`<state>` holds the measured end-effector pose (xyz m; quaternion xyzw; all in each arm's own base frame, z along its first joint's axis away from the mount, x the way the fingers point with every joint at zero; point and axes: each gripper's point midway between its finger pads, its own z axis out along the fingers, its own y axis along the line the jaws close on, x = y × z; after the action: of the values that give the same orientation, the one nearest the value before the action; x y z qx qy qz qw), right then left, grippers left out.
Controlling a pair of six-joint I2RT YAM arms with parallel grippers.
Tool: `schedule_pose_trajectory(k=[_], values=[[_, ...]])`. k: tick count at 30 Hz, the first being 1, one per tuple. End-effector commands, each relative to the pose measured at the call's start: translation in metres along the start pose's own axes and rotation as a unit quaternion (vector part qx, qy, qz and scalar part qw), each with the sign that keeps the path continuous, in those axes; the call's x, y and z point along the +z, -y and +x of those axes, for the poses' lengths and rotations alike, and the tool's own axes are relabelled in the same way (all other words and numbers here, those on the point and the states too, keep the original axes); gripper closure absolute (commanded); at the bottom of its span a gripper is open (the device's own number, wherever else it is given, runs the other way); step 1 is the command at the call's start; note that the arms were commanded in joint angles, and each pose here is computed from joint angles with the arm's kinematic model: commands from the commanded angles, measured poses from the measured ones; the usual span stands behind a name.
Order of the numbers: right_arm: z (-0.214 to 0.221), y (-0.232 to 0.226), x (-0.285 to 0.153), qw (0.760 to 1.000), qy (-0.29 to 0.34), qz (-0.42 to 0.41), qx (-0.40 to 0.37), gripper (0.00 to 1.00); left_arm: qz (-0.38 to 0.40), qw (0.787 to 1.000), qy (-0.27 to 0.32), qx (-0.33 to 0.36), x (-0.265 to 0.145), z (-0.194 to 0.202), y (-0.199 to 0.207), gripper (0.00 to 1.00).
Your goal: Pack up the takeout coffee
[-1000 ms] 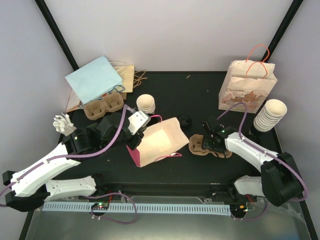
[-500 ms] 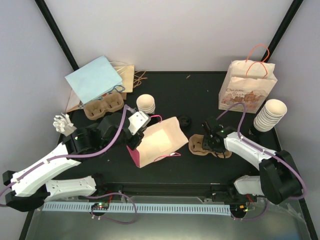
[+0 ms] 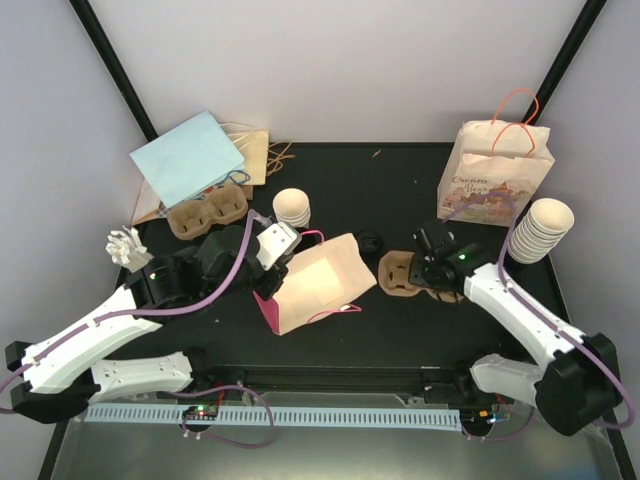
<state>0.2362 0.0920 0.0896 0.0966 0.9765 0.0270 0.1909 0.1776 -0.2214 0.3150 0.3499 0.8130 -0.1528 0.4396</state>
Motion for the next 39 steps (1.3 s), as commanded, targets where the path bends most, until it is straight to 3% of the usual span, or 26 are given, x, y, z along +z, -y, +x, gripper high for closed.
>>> schedule_pose_trajectory(k=[1,10,14,20,28,39], values=[[-0.029,-0.004,-0.052,0.998,0.051,-0.02,-0.008,0.6,0.007,1.0,0.02,0.004,-0.004,-0.009,0.002,0.98],[-0.069,-0.035,-0.172,0.978,0.141,-0.136,-0.07,0.6,0.008,1.0,0.026,-0.006,-0.004,-0.011,0.003,0.98],[-0.072,-0.066,-0.235,0.941,0.185,-0.258,-0.117,0.6,0.012,1.0,0.028,-0.008,-0.003,-0.012,0.004,0.98],[-0.051,-0.116,-0.299,0.865,0.164,-0.443,-0.168,0.61,0.018,0.999,0.033,-0.01,-0.004,-0.015,0.006,0.98],[-0.026,-0.143,-0.346,0.782,0.132,-0.576,-0.197,0.61,0.025,0.999,0.036,-0.013,-0.003,-0.017,0.009,0.98],[0.003,-0.165,-0.349,0.746,0.088,-0.625,-0.21,0.63,0.039,0.998,0.042,-0.016,0.0,-0.022,0.014,0.98]])
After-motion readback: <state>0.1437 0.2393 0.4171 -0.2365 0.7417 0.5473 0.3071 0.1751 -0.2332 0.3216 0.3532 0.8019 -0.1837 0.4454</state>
